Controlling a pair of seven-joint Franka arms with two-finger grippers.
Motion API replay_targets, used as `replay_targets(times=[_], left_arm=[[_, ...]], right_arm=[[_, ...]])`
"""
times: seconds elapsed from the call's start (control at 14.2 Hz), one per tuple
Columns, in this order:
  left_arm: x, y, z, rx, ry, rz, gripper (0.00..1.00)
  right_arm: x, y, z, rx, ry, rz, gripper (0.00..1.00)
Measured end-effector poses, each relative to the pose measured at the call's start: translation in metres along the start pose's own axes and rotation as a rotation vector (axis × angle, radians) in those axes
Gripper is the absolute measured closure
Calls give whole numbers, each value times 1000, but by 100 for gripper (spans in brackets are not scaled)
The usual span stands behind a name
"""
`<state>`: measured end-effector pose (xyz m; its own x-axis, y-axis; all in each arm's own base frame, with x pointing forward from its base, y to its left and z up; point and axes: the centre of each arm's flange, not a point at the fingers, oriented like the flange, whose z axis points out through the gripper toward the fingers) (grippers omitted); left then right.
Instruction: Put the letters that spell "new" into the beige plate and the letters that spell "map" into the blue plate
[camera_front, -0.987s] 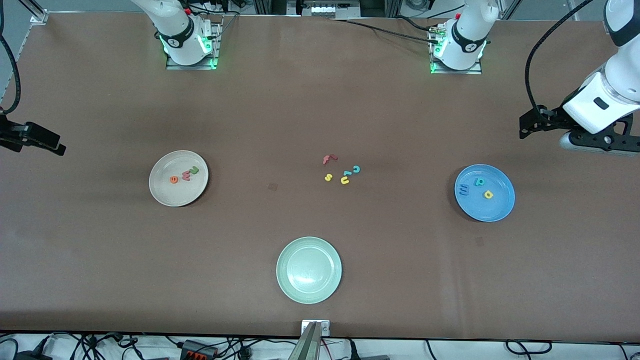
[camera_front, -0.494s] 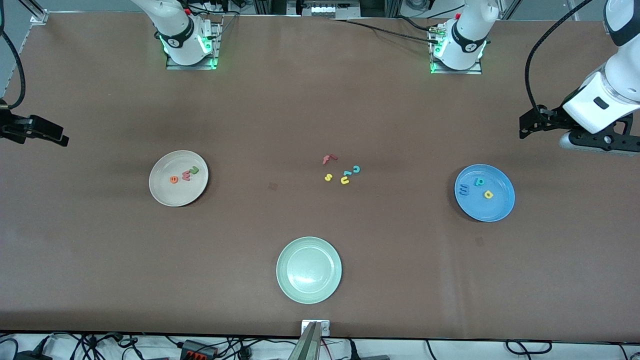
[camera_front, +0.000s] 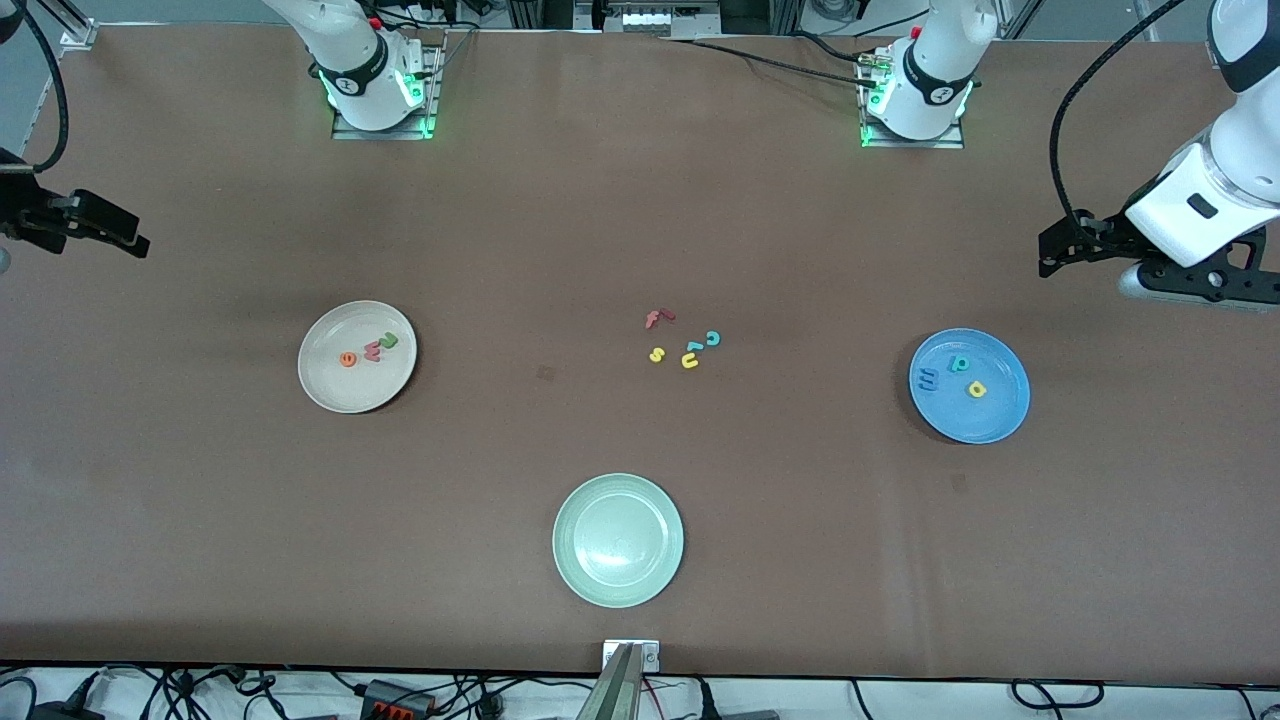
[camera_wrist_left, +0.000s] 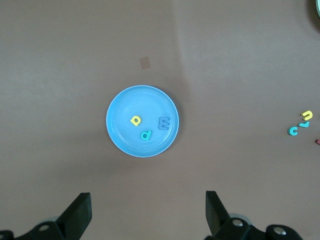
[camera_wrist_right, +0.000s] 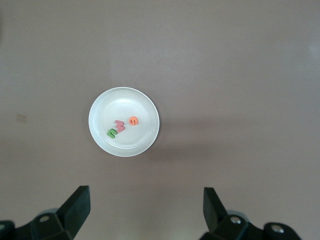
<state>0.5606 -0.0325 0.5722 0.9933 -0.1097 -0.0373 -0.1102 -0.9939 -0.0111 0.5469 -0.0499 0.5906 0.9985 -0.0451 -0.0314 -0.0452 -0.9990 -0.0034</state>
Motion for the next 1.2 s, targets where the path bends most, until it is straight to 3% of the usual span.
replay_targets(times=[1.2], left_arm=[[0,0,0,0,-1,0,0]], right_arm=[[0,-2,0,-2,15,-3,0]])
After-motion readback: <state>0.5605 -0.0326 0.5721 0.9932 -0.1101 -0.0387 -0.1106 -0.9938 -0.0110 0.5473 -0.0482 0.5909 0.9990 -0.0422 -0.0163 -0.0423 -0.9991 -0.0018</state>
